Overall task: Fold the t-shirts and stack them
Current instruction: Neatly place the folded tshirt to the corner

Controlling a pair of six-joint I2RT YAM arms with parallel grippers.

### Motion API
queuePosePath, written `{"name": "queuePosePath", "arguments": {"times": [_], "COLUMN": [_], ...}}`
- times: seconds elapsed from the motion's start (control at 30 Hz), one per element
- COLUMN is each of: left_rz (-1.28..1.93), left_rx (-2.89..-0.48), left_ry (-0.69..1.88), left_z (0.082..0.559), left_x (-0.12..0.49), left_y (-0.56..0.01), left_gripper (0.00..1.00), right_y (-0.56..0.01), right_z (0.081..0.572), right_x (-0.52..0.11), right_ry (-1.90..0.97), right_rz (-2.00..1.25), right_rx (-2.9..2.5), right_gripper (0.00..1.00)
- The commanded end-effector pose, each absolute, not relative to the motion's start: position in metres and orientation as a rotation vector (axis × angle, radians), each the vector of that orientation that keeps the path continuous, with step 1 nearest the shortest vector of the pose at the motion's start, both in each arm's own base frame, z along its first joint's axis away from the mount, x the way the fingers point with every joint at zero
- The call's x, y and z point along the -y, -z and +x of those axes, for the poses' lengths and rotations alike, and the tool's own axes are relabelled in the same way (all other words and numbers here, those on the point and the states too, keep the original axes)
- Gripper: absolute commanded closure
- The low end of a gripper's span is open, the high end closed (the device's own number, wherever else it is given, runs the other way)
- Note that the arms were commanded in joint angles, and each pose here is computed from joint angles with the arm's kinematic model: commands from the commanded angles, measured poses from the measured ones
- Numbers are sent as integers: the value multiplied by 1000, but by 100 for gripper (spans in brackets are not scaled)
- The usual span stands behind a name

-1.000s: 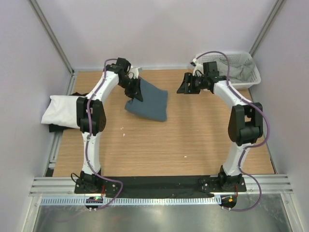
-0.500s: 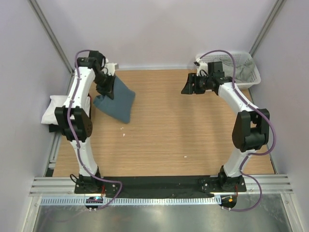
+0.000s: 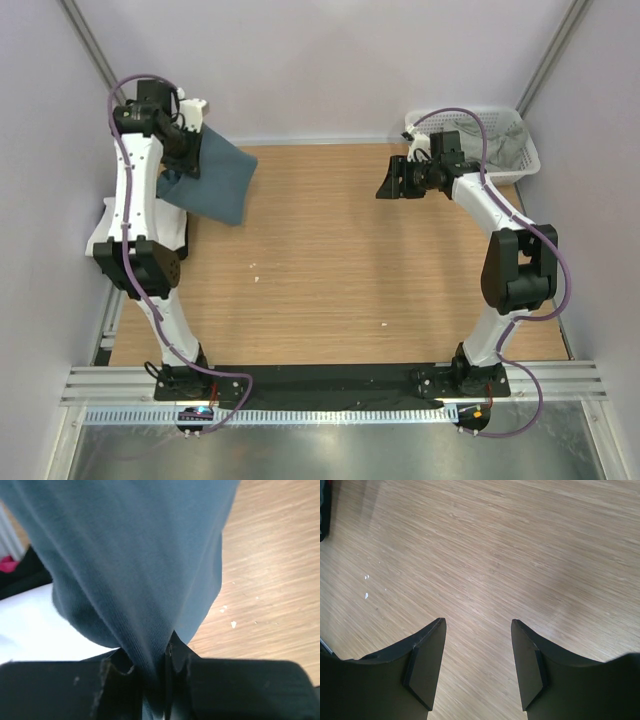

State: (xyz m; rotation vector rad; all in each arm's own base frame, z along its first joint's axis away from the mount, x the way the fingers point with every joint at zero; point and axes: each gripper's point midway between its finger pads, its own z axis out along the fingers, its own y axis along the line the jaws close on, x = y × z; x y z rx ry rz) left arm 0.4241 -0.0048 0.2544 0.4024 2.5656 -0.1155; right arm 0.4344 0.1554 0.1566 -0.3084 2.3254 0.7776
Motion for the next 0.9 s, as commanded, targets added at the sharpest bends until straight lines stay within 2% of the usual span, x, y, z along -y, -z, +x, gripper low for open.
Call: {"name": "queuePosePath", "arguments": {"times": [0.0,0.5,0.87], "left_rz": [436,399,220], "left_rx": [-2704,-2776,-2847], "left_ry": [88,-101,-35], "left_z": [347,285,289], "left_x": [-9,-74,-116], "left_y": [-282,-284,-255], "left_gripper": [100,100,100], "right_y": [-171,-169,-170], "right_z": [441,451,451], "right_x": [-154,-156,-155], "right_ry": [-763,-791,-782], "right_rz": [-332,-308,-313], "right_rx": [-2265,-2268,-2264], "right_gripper": [39,39,39]}}
